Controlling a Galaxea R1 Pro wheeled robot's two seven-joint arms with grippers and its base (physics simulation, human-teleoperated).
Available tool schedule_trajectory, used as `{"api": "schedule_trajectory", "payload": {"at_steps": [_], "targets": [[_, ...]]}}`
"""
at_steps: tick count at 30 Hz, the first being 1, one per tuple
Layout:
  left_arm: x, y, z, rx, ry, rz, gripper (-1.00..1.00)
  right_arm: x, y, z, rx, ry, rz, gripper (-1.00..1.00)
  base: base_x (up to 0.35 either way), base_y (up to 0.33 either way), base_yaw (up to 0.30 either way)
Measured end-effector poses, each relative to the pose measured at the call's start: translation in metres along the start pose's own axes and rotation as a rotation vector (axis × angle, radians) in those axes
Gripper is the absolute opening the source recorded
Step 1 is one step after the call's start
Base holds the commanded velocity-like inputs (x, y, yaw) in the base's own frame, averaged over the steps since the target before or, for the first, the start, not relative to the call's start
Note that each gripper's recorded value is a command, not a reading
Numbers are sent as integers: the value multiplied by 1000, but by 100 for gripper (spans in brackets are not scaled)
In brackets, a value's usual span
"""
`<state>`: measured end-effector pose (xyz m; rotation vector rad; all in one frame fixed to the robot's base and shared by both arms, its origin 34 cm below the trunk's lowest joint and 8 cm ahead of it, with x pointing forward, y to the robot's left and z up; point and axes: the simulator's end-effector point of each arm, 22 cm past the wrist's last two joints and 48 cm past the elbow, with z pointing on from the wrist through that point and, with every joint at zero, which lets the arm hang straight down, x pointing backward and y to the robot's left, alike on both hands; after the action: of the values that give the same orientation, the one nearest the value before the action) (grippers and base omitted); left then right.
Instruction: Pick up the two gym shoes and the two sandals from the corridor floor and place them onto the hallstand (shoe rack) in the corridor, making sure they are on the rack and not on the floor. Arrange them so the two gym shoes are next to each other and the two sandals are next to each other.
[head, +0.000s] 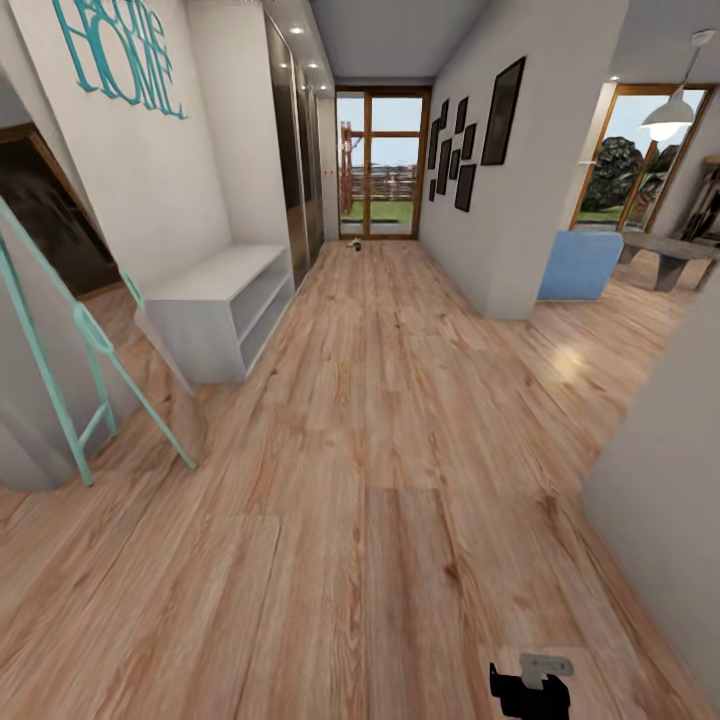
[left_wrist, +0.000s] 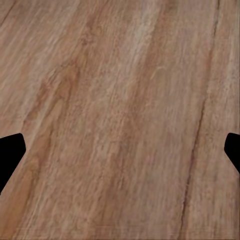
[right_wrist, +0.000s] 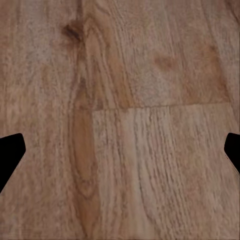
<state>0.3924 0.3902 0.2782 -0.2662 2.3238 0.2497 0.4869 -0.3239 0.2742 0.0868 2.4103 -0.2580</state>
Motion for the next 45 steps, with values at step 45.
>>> {"api": "schedule_trajectory", "payload": {"at_steps": [45], "targets": [[-13, -2, 0, 4, -29, -8, 100, -15, -1, -3, 0, -30, 7, 100, 339, -69, 0]]}}
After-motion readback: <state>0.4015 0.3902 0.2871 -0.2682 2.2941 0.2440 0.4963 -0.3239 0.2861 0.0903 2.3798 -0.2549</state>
